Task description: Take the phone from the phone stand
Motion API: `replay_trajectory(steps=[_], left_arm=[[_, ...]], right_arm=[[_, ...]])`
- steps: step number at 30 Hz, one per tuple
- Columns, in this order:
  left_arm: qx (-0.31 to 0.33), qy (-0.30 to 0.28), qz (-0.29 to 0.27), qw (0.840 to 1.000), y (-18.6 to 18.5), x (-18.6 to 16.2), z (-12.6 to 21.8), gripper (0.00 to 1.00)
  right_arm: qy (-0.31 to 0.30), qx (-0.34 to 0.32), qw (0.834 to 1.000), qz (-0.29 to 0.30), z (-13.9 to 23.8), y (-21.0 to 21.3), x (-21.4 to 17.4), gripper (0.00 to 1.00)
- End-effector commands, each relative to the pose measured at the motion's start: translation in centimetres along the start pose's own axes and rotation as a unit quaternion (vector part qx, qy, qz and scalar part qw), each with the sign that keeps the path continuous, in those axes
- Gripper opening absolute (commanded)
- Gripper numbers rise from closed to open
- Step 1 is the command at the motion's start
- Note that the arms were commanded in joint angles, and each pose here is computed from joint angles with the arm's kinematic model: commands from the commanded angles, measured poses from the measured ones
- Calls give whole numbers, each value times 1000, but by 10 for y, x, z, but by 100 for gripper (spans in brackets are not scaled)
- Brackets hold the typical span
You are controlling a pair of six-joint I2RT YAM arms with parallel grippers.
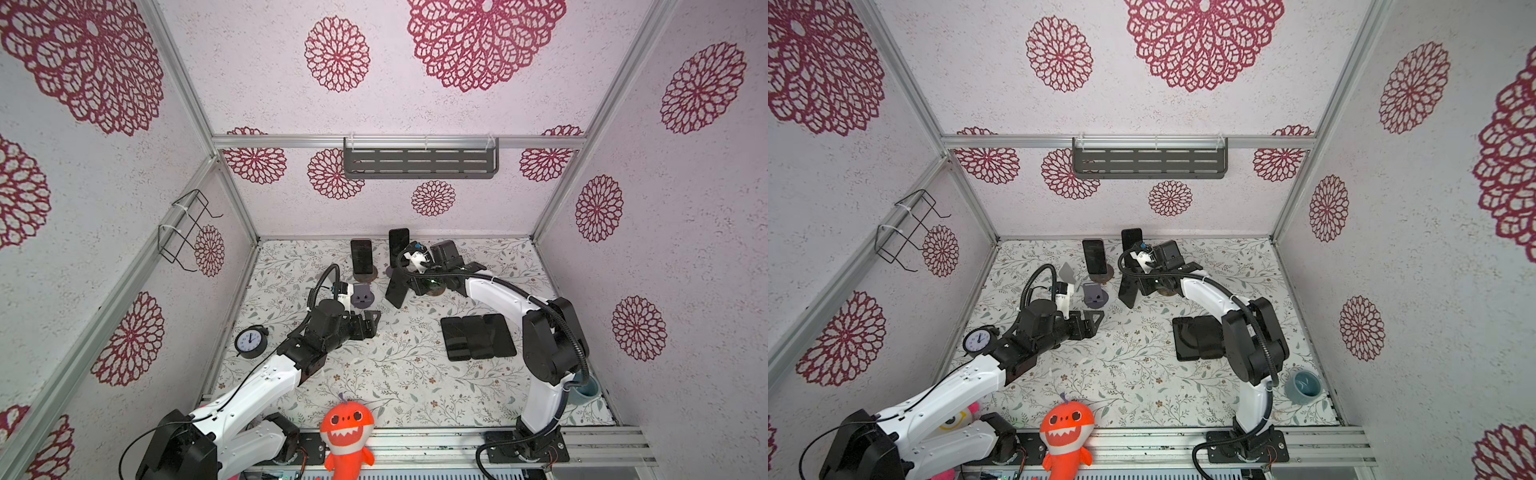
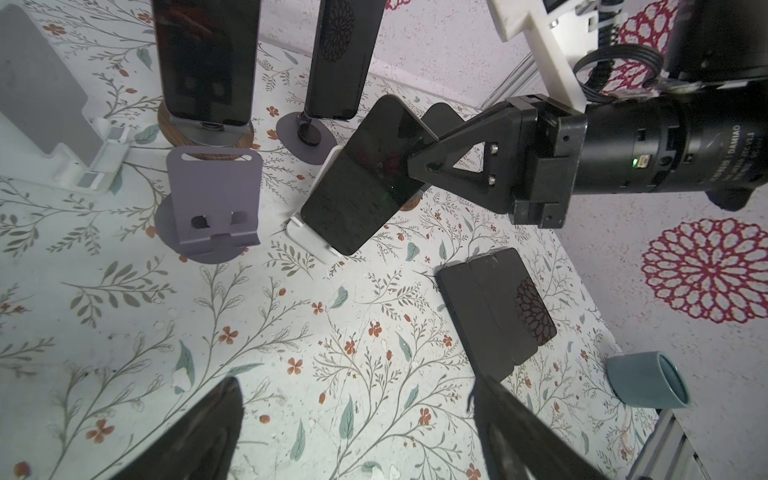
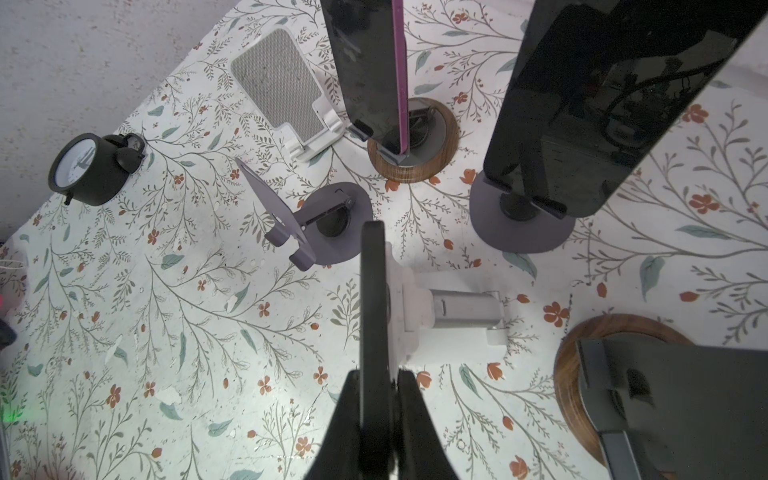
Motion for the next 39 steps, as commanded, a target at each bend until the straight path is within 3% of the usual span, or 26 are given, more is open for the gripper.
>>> replay_trajectory(steps=[1,10,16,18,25,33,39], left_arm=[[-42,-18,-21,999,-21,20,4,89],[-114,15,-94,989,-43,30,11,86],[-189,42,-149,970,-66,39,14,87],[-216,57,-163,961,-71,41,10,77],[-299,110,-187,929,-85,44,-2,59],[-355,142,-212,900,-92,32,-12,59],[-373,166,-212,888,-92,21,-21,54]], right_arm=[[-53,7,998,29,50,15,41,6],[-41,23,998,38,98,23,40,0],[-30,42,997,58,129,27,31,0],[-23,51,996,69,138,29,26,0],[-4,132,987,88,161,49,5,0],[-7,220,971,95,167,62,-9,0],[-27,269,957,109,171,72,-4,0]])
Point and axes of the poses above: each gripper's point midway between its finger pads, its own z axis back along the fingers, its own y axis along the line the jaws close on, x = y × z, the point moved 4 cm from there along z, back along the fingers, and after that the axes turned 11 degrees about z, right-handed, at the moved point
